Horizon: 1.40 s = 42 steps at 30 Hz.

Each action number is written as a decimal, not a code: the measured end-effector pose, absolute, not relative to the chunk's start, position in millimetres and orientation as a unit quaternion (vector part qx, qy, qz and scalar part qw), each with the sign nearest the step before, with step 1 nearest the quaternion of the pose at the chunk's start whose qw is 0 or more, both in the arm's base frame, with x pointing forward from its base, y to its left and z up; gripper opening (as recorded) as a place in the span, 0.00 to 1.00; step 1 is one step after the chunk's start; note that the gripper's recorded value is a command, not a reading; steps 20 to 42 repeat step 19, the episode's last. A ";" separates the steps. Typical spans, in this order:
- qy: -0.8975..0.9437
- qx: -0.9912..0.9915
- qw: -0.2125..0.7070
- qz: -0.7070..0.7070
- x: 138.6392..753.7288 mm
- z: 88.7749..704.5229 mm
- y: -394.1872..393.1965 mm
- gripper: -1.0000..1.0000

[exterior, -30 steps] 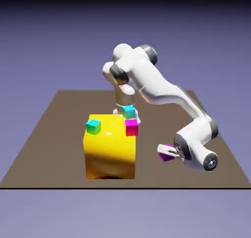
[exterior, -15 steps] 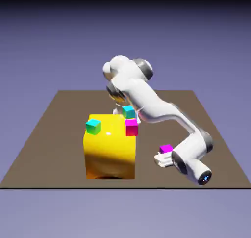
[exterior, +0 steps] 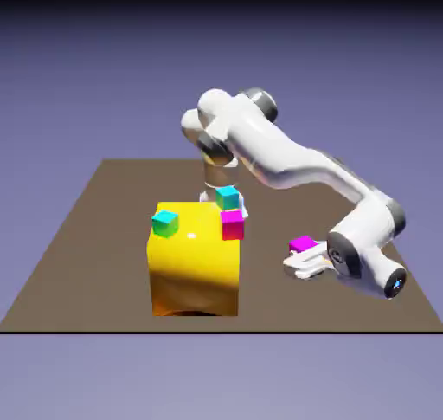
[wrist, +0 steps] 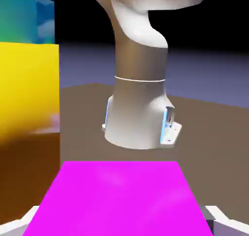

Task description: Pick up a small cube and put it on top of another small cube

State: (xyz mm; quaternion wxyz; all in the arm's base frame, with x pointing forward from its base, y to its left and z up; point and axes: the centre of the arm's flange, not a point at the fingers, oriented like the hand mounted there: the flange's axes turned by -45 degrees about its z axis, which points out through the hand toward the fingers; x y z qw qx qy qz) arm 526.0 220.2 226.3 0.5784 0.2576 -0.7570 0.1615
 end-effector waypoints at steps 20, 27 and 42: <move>-0.741 0.244 0.595 0.196 524.4 316.7 82.9 1.00; -0.741 0.244 0.595 0.196 524.4 316.7 82.9 1.00; -0.741 0.244 0.595 0.196 524.4 316.7 82.9 1.00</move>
